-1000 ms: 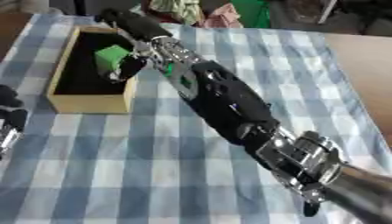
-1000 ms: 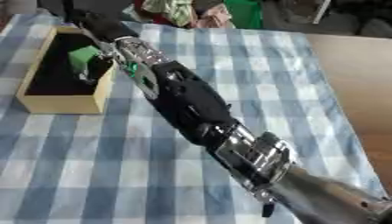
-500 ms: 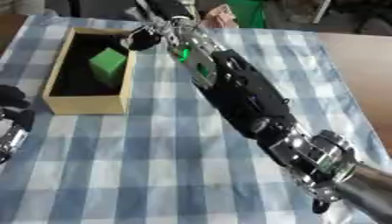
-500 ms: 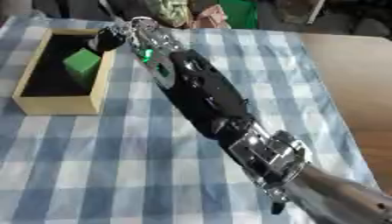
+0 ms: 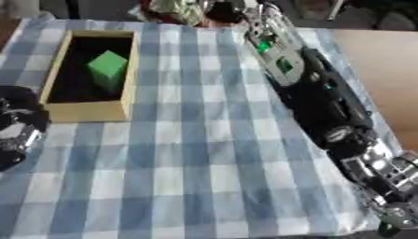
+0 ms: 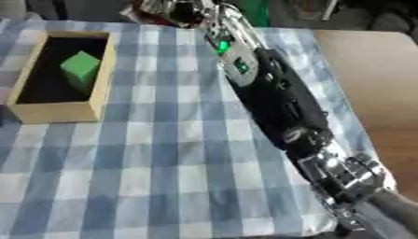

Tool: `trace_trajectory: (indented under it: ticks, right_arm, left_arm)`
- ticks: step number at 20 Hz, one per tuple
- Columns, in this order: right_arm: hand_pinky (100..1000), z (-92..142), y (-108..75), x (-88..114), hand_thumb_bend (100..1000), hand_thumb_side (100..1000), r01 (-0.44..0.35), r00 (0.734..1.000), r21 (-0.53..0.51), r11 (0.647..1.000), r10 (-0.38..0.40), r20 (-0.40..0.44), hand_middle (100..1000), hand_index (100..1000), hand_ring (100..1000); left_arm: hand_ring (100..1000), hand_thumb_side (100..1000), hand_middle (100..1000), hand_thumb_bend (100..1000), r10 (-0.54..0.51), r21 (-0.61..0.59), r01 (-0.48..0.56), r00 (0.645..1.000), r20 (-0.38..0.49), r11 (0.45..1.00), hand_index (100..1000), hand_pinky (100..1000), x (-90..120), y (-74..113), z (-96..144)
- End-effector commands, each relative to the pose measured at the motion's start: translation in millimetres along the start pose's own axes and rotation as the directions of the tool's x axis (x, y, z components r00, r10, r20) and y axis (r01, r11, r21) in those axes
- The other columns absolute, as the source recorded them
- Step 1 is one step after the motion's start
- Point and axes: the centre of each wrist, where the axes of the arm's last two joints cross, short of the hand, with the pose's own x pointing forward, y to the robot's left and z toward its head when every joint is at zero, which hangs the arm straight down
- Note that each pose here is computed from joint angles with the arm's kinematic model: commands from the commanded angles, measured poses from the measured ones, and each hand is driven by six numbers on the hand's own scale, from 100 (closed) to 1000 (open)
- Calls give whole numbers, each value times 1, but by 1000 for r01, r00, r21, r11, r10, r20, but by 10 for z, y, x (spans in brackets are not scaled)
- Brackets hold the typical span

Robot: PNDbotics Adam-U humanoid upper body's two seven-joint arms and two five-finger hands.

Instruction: Pick up objects on the table and place them in the box.

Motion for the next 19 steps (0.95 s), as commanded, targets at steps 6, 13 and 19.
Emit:
trace_trajectory:
  ticks: [6,13,19]
  right_arm:
    - [649,120,-383,-497,225,100,51,984,-152,987,-76,-161,753,840,813]
    - [646,279,-433,-883,187,100,107,954,-198,974,-157,-255,749,835,811]
    - [644,404,-408,-1078,212,100,172,930,-227,959,-234,-283,747,830,810]
  left_arm:
    - [656,100,618,318,-23,29,23,1000,1,999,730,562,38,85,18]
    - [656,100,617,312,-25,37,25,1000,-7,999,745,564,20,101,44]
    - [655,100,615,307,-25,37,26,1000,-8,999,743,564,15,106,53]
